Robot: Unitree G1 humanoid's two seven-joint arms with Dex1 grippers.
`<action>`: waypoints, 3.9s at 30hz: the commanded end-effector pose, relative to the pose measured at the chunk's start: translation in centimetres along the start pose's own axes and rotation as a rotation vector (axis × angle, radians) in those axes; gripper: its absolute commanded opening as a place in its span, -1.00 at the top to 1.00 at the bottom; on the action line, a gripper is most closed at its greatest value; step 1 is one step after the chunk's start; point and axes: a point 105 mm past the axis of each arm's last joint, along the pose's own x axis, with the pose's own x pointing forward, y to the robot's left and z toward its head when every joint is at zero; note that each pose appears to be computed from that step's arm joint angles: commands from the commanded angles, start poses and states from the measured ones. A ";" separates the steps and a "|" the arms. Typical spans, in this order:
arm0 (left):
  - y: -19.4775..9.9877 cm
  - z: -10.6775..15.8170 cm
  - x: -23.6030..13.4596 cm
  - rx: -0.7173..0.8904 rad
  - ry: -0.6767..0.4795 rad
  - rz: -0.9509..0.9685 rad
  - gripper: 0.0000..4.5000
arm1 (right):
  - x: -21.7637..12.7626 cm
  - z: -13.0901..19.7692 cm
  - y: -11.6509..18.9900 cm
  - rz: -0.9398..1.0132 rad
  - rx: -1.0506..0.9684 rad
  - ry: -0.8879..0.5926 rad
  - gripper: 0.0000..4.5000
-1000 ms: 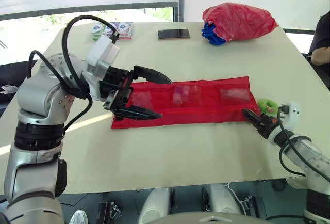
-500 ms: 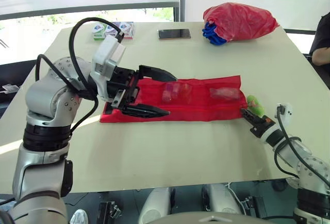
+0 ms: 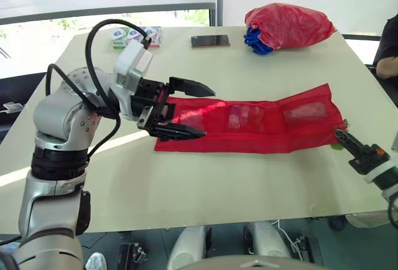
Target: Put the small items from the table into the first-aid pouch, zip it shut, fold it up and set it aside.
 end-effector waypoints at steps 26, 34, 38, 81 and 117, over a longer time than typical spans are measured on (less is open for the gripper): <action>0.0 1.5 -2.6 -0.004 0.007 0.221 -1.00 | 14.9 -12.1 14.3 0.585 -0.783 0.659 0.83; 0.0 1.1 -2.8 -0.024 0.000 0.242 -1.00 | 12.7 -11.1 16.6 0.684 -0.717 0.598 -0.73; 0.1 0.4 -3.3 -0.055 -0.005 0.283 -1.00 | 11.2 -9.7 17.5 0.742 -0.701 0.542 -0.99; 2.4 -14.8 -7.8 -1.383 -0.372 0.745 -1.00 | 7.2 -2.6 16.9 0.777 -0.916 0.188 -0.99; 0.6 -14.8 -9.3 -1.287 -0.304 0.783 1.00 | 13.9 -5.2 13.0 0.686 -1.009 0.298 0.44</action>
